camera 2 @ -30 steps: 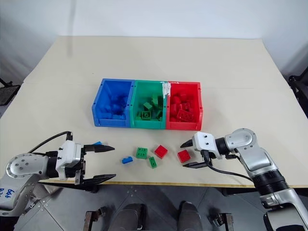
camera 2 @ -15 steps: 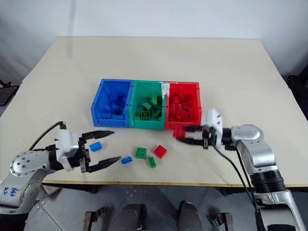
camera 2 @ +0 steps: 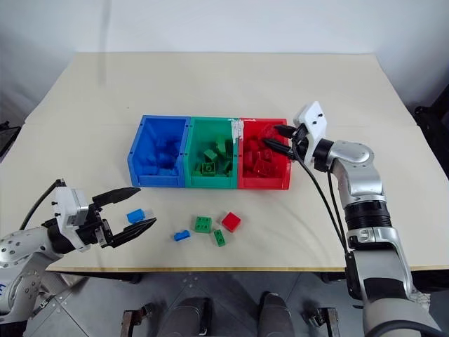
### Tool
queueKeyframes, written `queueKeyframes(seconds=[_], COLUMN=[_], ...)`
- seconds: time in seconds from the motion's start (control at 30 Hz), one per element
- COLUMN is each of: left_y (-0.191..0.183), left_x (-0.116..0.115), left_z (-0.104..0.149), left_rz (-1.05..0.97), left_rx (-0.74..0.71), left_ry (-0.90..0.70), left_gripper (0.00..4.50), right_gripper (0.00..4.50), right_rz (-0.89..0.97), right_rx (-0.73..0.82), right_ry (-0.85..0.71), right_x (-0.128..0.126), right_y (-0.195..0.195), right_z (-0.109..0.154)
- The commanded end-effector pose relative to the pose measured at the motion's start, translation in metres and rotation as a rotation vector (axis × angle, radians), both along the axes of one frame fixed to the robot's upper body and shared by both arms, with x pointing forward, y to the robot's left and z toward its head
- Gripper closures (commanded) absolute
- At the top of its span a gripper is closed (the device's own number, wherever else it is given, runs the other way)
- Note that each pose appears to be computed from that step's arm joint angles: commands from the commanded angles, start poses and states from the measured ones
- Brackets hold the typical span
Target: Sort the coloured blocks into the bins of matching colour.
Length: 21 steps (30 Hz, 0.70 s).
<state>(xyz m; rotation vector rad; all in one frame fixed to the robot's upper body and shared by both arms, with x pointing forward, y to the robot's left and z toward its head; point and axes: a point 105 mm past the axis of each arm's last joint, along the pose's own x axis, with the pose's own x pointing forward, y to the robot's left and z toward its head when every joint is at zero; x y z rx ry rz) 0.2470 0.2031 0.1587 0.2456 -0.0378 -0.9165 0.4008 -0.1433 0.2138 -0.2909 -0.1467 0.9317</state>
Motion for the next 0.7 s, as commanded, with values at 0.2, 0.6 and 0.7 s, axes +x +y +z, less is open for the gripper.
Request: queueKeyframes(seconds=[0.2, 0.6, 0.7], left_y=[-0.027, -0.064, -0.057], left_x=[-0.002, 0.003, 0.002], left_z=[0.008, 0.004, 0.001], left_rz=[-0.142, -0.37, -0.371], left_rx=[0.077, 0.129, 0.153], left_ry=[-0.051, -0.044, -0.056], left_gripper=[0.0, 0.0, 0.0], right_gripper=[0.01, 0.01, 0.01], right_rz=[0.227, 0.286, 0.351], right_rx=[-0.001, -0.276, -0.27], right_ry=[-0.08, 0.093, 0.127], right_x=[-0.06, -0.126, -0.126], right_y=[-0.018, -0.06, -0.042], right_z=[0.009, -0.06, -0.066])
